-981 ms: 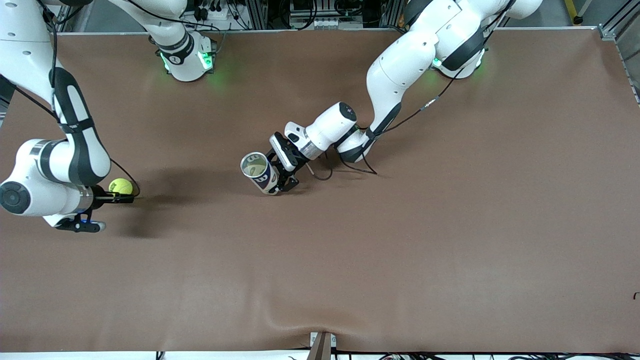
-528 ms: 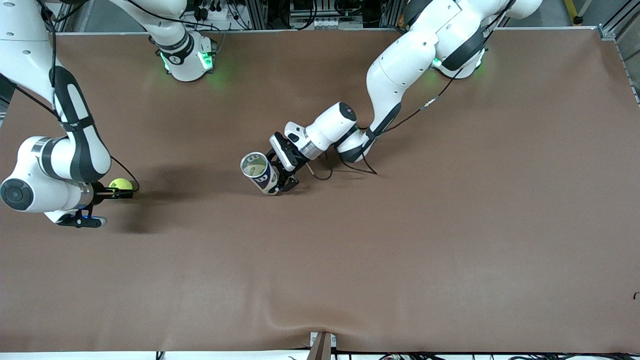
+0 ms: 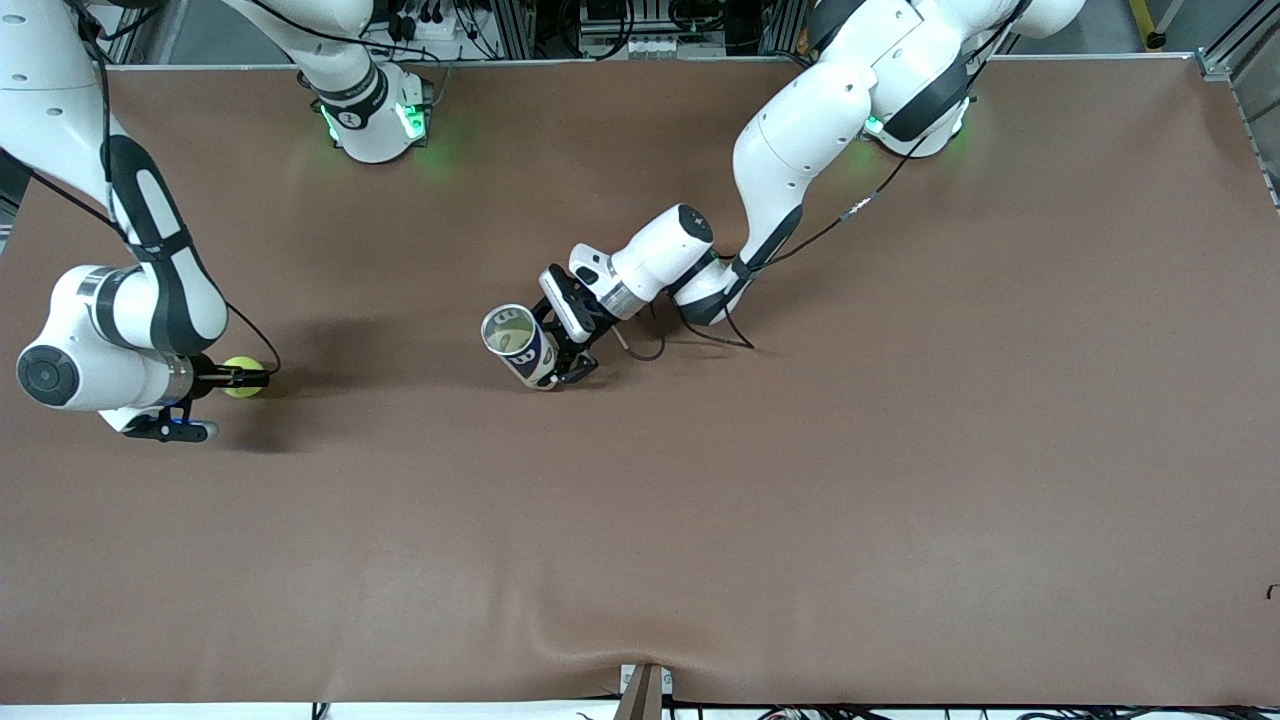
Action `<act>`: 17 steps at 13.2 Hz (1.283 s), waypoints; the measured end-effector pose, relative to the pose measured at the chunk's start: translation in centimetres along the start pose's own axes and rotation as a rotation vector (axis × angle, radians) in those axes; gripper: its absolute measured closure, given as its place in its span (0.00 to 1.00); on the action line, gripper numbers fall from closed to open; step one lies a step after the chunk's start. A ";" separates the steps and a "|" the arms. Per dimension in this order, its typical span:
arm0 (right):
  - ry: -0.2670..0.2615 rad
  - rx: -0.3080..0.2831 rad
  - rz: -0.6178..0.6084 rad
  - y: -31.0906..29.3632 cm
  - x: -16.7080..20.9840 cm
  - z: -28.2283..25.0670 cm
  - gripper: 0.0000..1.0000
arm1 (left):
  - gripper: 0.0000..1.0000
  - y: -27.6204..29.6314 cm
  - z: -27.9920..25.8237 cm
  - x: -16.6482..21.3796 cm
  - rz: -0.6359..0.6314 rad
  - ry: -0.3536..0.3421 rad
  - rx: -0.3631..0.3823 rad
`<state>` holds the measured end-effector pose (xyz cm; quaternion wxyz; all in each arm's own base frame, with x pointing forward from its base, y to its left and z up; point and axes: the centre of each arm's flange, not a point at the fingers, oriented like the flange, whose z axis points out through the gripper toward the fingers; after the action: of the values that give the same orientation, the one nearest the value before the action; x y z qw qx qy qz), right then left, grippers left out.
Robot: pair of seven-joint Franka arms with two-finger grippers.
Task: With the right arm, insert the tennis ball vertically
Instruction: 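Grasp the second tennis ball with the right gripper and lift it, then carry the second ball over the can and release it inside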
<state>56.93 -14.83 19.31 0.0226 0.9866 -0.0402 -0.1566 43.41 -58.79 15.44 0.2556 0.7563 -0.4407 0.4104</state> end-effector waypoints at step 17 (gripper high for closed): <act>-0.042 0.169 0.138 -23.5 -0.8 -23.4 0.34 | 0.20 -0.4 0.0 -0.1 -0.001 -0.001 0.006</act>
<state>65.14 9.35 40.48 -0.0509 0.9763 -0.1215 -0.1715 43.75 -58.53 15.40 0.2535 0.7574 -0.4392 0.4112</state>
